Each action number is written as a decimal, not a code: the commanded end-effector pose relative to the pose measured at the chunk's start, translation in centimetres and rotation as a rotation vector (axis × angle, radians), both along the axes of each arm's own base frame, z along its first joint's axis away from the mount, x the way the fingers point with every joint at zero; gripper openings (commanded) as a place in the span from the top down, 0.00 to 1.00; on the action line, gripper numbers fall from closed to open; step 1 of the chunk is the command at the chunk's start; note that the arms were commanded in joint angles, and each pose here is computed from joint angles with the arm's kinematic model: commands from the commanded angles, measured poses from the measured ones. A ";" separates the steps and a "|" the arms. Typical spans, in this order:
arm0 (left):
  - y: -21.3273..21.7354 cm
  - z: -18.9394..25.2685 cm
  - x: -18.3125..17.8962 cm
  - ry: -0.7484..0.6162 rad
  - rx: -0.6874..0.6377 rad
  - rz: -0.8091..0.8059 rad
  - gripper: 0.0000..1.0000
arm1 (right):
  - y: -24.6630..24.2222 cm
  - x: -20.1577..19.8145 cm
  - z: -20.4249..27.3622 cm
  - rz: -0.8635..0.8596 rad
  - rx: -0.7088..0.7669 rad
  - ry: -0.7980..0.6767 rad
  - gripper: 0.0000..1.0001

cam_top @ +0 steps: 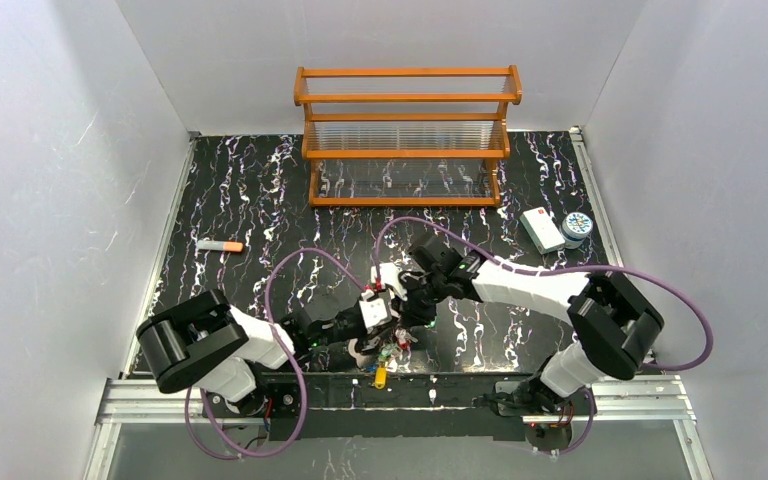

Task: Put the keys on the keyring
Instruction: Adjust the key on the keyring.

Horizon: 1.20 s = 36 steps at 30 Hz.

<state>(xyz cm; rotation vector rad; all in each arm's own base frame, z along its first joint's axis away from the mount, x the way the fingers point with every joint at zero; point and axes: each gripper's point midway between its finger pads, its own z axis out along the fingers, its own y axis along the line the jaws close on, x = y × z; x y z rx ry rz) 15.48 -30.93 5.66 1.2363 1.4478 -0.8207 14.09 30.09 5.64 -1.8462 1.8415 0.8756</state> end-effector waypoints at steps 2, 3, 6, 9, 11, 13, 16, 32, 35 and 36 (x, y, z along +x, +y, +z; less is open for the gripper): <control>0.7 3.1 0.6 -0.025 -0.138 0.084 1.00 | 0.2 1.4 2.4 -0.068 0.161 -0.026 0.62; 0.9 3.5 0.5 -0.023 -0.161 0.093 1.00 | 0.0 1.6 2.6 -0.077 0.187 -0.024 0.61; 1.5 4.2 0.2 -0.013 -0.215 0.110 1.00 | -0.2 1.3 3.5 -0.070 0.269 -0.016 0.59; 1.5 4.9 0.1 -0.012 -0.253 0.113 1.00 | -0.1 0.9 4.7 -0.044 0.336 -0.028 0.59; 1.5 5.2 0.1 -0.013 -0.265 0.113 1.00 | 0.0 0.6 5.5 -0.024 0.374 -0.043 0.60; 1.3 5.5 0.1 -0.017 -0.276 0.109 1.00 | 0.3 0.7 6.6 -0.007 0.424 -0.080 0.60; 1.1 6.1 0.1 -0.024 -0.292 0.097 1.00 | 0.4 0.8 7.2 -0.005 0.457 -0.109 0.60; 0.7 7.5 0.0 -0.035 -0.335 0.080 1.00 | 0.4 0.8 4.8 -0.020 0.393 -0.044 0.70; 0.6 7.5 0.0 -0.036 -0.335 0.081 1.00 | 0.7 0.9 4.8 -0.020 0.404 -0.037 0.75; 0.6 7.6 0.0 -0.035 -0.336 0.080 1.00 | 0.7 0.9 4.7 -0.020 0.403 -0.034 0.78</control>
